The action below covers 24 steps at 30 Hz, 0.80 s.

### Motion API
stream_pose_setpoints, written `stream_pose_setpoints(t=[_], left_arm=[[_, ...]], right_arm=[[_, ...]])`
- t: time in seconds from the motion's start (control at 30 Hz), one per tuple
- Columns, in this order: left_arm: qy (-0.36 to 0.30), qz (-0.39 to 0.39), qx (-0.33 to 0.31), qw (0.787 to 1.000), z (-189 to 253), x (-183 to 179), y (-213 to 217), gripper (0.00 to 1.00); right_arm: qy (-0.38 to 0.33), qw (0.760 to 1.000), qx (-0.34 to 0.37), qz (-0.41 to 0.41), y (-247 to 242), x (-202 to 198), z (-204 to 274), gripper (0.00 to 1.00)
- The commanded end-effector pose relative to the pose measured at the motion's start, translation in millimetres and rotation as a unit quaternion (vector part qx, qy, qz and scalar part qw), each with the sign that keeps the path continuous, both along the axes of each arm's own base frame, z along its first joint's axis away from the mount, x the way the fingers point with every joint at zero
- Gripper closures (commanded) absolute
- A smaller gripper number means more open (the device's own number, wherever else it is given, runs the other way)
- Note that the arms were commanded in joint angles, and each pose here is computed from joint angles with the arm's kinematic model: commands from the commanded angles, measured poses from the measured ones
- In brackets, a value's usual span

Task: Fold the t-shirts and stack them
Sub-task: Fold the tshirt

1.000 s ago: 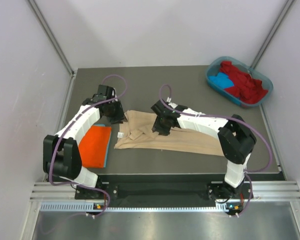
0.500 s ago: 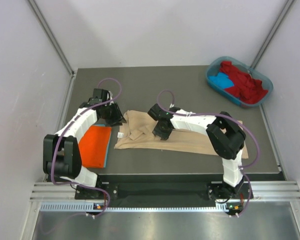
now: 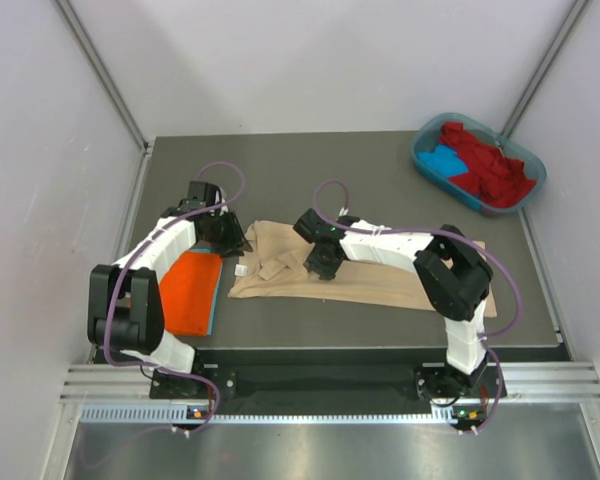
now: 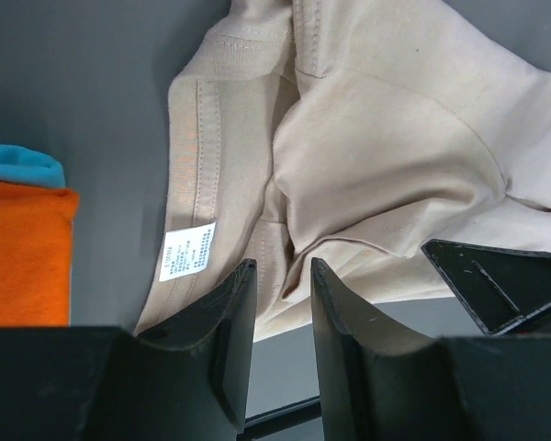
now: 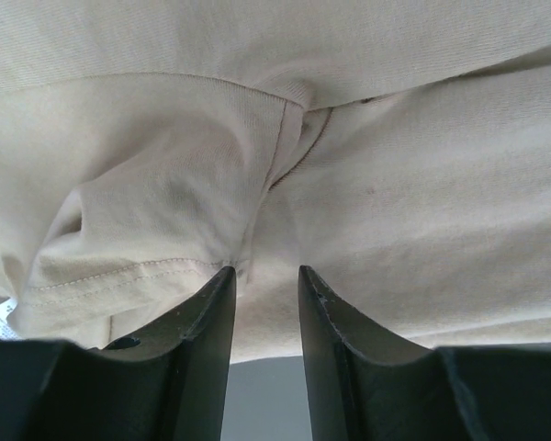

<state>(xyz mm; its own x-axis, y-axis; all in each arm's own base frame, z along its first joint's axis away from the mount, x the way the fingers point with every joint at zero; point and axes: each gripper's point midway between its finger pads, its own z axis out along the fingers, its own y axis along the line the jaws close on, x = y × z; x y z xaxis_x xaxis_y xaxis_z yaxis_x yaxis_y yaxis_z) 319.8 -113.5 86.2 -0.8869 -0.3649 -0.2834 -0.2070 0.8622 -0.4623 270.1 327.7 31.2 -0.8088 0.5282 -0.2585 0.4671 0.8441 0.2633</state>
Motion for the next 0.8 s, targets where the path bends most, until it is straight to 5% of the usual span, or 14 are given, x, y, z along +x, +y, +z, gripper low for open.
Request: stream_pose_setpoints(t=[0.0, 0.77], left_arm=[[-0.022, -0.004, 0.005, 1.000, 1, 10, 3, 0.65], [-0.021, -0.013, 0.018, 1.000, 0, 12, 5, 0.65]], right_arm=[[-0.043, 0.999, 0.033, -0.004, 14, 8, 41, 0.66], [-0.028, 0.999, 0.022, 0.001, 28, 14, 10, 0.69]])
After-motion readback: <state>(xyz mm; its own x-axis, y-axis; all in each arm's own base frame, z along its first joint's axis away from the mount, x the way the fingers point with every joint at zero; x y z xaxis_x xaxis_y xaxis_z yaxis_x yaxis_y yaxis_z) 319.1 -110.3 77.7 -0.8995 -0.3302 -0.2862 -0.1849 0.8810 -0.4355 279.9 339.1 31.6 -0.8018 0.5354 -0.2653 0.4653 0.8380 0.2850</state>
